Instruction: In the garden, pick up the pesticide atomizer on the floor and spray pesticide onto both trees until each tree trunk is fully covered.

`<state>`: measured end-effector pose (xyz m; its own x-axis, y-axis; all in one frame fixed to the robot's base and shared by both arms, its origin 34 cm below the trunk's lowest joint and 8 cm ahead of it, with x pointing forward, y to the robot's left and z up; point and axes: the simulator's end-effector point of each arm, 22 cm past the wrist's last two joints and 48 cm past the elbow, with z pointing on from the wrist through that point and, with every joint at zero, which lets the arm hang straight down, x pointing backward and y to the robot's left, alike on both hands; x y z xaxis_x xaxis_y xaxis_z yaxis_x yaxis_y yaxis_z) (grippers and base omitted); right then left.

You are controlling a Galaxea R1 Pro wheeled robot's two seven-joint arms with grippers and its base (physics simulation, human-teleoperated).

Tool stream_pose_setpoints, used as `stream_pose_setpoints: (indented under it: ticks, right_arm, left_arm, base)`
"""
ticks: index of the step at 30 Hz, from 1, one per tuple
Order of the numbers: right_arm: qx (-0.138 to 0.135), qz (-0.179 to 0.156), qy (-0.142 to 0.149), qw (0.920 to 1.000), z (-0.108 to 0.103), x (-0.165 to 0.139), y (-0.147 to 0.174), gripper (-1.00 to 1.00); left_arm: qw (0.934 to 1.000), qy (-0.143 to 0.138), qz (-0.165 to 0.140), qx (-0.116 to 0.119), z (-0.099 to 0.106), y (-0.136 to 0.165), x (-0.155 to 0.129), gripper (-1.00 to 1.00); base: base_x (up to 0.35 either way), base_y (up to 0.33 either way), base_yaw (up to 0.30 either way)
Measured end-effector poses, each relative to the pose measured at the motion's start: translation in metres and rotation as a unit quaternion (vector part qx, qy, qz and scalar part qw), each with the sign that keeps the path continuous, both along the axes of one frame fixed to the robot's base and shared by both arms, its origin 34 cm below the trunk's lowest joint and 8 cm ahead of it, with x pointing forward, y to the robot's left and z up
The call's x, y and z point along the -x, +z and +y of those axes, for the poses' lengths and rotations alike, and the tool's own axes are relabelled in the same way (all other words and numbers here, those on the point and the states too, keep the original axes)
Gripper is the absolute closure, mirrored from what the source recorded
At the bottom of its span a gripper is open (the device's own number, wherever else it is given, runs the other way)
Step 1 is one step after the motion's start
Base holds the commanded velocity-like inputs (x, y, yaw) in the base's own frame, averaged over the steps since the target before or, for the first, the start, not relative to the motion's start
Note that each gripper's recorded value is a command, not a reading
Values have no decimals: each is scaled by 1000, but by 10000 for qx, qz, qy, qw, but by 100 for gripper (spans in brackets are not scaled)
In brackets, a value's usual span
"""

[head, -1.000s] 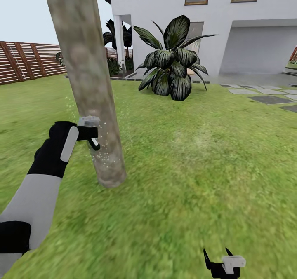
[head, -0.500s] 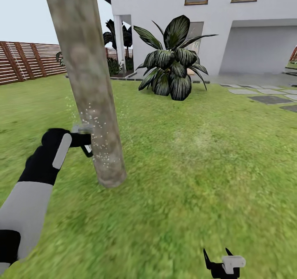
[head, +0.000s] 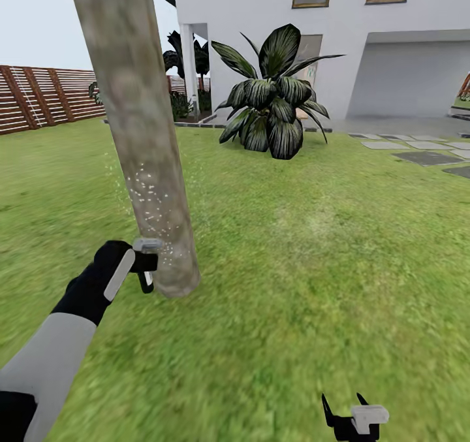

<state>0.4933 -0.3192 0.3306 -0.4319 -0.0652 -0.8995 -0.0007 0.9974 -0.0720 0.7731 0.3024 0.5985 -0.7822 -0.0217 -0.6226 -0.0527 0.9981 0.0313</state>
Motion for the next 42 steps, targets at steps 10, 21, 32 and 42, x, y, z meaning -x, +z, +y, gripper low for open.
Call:
stream_pose_setpoints:
  ticks: [10, 21, 32, 42]
  right_arm:
    - [-1, 2, 2, 10000, 0, 0, 0, -100]
    - [-3, 2, 3, 10000, 1, 0, 0, -100]
    - [-6, 2, 1, 10000, 1, 0, 0, -100]
    - [-5, 2, 1, 10000, 1, 0, 0, -100]
  left_arm:
    - [9973, 681, -274, -28, 16, -109, 22, 100]
    - [9868, 1409, -592, -536, 48, -145, 47, 100]
    - [9870, 1406, -555, -554, 48, -151, 52, 100]
    - [9869, 1408, -555, -558, 49, -150, 52, 100]
  base:
    - [0, -250, 0]
    - [0, -273, 0]
    - [4, -274, 143]
    - [160, -250, 206]
